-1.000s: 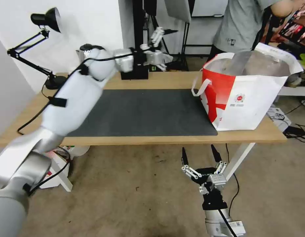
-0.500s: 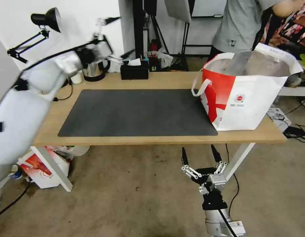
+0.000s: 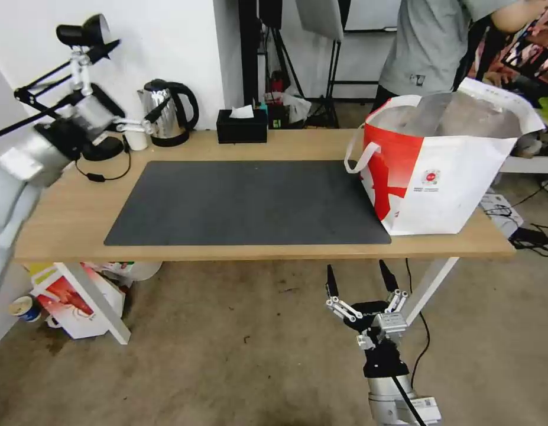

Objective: Pick up the trash from the table and place it into the takeout bag.

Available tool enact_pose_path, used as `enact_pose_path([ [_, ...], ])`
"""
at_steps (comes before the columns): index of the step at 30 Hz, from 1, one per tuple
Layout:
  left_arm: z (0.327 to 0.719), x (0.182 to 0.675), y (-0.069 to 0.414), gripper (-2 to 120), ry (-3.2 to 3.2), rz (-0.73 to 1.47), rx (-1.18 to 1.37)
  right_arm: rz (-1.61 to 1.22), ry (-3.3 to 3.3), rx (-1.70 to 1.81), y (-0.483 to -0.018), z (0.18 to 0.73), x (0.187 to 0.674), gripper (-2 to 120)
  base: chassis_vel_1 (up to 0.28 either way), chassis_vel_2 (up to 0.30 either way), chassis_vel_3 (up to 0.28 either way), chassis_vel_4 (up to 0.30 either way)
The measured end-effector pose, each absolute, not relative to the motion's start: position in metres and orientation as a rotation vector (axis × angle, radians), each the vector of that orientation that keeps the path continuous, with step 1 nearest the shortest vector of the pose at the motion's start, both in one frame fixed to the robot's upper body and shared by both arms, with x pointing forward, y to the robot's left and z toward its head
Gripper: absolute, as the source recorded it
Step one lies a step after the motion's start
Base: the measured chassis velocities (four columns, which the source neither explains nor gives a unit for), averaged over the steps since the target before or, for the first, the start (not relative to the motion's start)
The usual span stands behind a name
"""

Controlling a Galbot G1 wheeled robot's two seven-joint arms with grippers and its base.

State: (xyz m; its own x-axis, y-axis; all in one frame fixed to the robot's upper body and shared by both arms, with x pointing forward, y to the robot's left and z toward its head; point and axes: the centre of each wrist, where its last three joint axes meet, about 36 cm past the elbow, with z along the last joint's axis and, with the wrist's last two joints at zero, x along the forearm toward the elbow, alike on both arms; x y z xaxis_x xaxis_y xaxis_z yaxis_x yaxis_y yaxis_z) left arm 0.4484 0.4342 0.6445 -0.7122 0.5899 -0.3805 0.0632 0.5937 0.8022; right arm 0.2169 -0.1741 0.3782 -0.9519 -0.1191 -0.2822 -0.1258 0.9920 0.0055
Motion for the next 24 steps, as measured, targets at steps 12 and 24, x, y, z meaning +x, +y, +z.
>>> enact_pose_path([
  [12, 0.597, 0.404, 0.452, 100, 2.297, 0.919, 0.324, 0.034, 2.851, -0.179, -0.174, 0.378, 0.217, 100, 0.000, 0.000, 0.000, 0.000],
  [24, 0.537, 0.341, 0.424, 100, 2.437, 0.690, 0.152, 0.034, 2.851, -0.179, -0.174, 0.378, 0.217, 100, 0.000, 0.000, 0.000, 0.000],
])
